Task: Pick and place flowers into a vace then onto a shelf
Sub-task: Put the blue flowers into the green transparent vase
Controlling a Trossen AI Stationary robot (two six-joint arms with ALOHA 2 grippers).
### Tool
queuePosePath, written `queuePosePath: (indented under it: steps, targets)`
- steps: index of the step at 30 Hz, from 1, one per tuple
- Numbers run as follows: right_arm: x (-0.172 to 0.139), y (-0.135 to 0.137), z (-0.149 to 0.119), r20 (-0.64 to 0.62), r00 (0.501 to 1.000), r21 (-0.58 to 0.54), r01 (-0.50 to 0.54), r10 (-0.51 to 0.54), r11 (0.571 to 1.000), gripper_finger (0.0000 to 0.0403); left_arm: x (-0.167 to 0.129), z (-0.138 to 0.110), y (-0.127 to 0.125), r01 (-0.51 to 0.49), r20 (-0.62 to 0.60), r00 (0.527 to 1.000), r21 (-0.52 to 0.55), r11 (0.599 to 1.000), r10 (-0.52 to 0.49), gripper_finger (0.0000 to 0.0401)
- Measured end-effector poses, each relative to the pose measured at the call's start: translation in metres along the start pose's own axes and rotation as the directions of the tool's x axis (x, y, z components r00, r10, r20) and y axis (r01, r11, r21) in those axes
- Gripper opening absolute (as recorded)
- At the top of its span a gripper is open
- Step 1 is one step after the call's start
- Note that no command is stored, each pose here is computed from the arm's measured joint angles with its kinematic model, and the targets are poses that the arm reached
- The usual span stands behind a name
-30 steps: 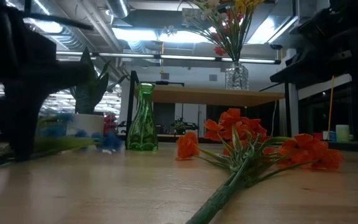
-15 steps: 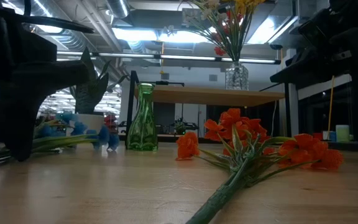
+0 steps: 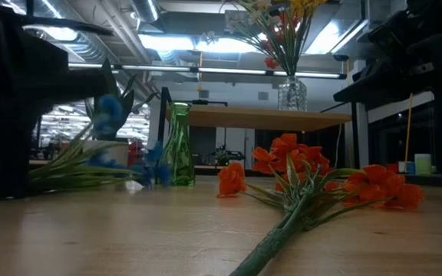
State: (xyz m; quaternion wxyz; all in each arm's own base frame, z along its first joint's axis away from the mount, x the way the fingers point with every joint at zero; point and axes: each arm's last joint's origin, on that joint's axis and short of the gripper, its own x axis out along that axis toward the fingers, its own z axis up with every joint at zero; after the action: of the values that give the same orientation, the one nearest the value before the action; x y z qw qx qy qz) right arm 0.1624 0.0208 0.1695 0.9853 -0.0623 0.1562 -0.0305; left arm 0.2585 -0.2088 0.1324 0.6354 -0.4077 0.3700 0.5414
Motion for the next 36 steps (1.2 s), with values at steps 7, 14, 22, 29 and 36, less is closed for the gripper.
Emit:
queuePosePath:
  steps: [7, 14, 22, 29, 36]
  targets:
    - [0.0, 0.0, -0.001, -0.005, 1.0, -0.001, 0.0, 0.0, 1.0, 0.0016, -0.029, 0.009, 0.003, 0.134, 0.029, 0.99, 0.015, 0.991, -0.135, 0.0009]
    - [0.0, 0.0, -0.001, -0.008, 1.0, -0.002, -0.001, 0.0, 1.0, 0.0016, -0.065, 0.018, 0.0, 0.368, 0.18, 0.908, 0.095, 0.925, -0.379, 0.0009]
    - [0.0, 0.0, -0.001, -0.013, 1.0, -0.003, -0.001, 0.001, 1.0, 0.0016, -0.094, 0.026, -0.012, 0.482, 0.347, 0.763, 0.258, 0.837, -0.546, 0.0009]
    - [0.0, 0.0, -0.001, -0.014, 1.0, -0.003, -0.001, 0.001, 1.0, 0.0016, -0.098, 0.031, -0.017, 0.464, 0.454, 0.671, 0.358, 0.81, -0.586, 0.0009]
    - [0.0, 0.0, -0.001, -0.014, 1.0, -0.003, -0.001, 0.001, 1.0, 0.0016, -0.099, 0.039, -0.021, 0.344, 0.578, 0.548, 0.503, 0.793, -0.604, 0.001]
